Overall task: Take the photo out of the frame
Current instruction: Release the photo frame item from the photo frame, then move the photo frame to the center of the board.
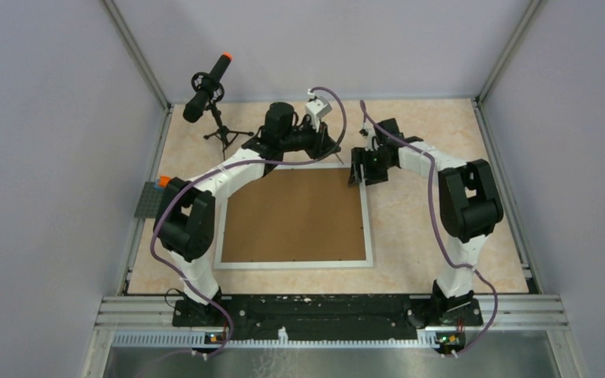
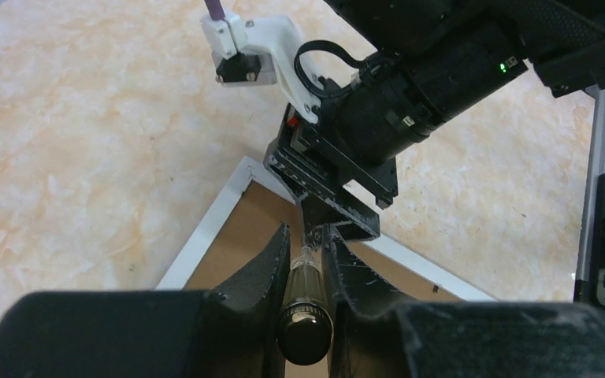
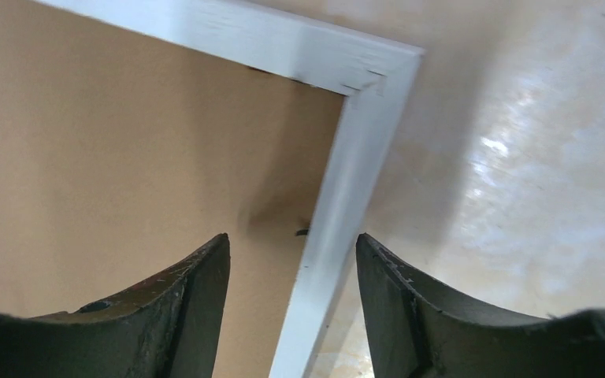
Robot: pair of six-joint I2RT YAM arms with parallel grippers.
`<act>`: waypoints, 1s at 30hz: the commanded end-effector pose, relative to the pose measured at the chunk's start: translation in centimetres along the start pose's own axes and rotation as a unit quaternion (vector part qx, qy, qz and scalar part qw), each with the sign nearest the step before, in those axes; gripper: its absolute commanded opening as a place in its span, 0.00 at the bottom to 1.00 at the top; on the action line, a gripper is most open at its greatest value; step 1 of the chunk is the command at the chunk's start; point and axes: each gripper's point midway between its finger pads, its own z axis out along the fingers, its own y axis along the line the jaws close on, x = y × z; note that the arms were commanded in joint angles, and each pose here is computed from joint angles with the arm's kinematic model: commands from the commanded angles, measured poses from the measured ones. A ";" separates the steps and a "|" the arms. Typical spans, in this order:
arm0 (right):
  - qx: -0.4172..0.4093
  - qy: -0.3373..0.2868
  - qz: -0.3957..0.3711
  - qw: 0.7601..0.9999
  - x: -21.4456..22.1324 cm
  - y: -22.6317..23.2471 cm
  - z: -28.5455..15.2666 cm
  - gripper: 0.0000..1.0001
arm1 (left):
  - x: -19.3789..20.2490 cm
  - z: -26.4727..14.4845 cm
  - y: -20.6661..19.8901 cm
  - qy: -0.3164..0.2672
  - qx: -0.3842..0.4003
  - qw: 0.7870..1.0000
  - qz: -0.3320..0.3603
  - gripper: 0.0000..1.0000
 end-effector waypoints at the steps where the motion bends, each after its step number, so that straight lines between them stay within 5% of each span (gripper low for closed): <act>1: 0.076 -0.015 0.014 0.997 -1.3 -0.4 -0.8 0.56 | -0.7 -1.2 -1.0 -0.007 -0.002 1.000 -0.002 0.00; 9: 0.123 0.000 0.020 0.992 -0.1 -1.3 1.1 0.38 | 0.0 -1.6 -0.9 -0.002 -0.003 1.000 -0.007 0.00; 14: 0.119 0.007 0.018 0.993 -0.1 -1.6 1.3 0.12 | 0.4 -2.1 -0.6 0.002 -0.006 1.000 -0.010 0.00; 19: 0.078 0.012 0.011 0.997 -0.2 -0.9 0.7 0.00 | 0.9 -2.3 -0.5 0.007 -0.006 1.000 -0.014 0.00; 30: -0.059 -0.014 0.027 0.998 -1.5 0.1 -1.1 0.00 | 1.4 -2.4 -0.6 0.012 0.008 1.000 -0.022 0.00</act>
